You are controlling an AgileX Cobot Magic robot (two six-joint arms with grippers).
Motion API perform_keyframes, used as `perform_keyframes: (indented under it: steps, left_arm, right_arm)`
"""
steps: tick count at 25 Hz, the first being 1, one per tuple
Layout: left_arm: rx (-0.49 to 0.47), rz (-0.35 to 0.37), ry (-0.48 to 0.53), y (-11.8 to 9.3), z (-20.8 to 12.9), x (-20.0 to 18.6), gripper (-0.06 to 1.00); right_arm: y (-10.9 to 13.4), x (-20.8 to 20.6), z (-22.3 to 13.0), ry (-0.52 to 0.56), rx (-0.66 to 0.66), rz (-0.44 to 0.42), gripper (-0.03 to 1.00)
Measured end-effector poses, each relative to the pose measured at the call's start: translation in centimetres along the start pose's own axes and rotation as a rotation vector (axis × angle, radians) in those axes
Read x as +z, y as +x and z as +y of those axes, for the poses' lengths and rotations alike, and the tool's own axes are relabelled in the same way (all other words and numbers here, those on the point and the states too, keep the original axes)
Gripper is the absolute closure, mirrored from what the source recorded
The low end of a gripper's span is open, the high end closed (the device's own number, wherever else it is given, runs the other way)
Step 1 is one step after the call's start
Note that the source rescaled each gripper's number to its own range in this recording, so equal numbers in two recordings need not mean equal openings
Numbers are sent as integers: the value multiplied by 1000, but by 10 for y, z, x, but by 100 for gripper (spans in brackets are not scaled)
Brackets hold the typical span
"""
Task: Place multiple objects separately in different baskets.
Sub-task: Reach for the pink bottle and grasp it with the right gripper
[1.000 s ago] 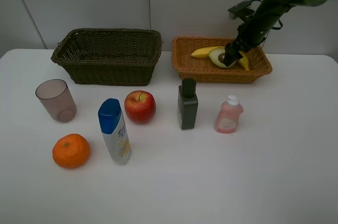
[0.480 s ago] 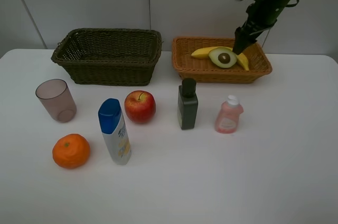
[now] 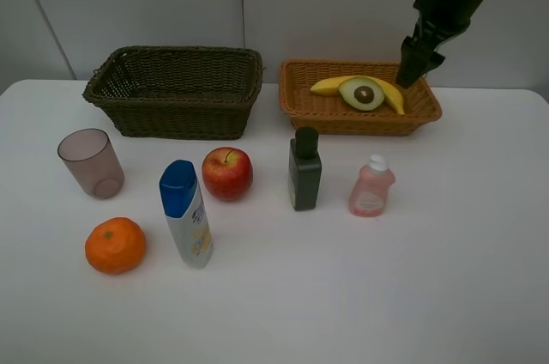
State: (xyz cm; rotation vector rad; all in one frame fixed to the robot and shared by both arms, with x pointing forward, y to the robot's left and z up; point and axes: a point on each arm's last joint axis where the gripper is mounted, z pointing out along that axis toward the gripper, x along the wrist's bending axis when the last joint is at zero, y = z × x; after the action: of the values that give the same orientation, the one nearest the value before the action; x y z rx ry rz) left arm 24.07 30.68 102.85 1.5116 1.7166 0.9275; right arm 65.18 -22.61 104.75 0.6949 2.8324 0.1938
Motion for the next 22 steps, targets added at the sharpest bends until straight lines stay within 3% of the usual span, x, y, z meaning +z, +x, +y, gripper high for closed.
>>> perform_keyframes:
  steps: [12, 22]
  left_arm:
    - [0, 0, 0, 0, 0, 0, -5]
    - [0, 0, 0, 0, 0, 0, -5]
  right_arm:
    - [74, -7, -7, 26, -232, 76, 5]
    - [109, 15, 1, 48, -313, 138, 5]
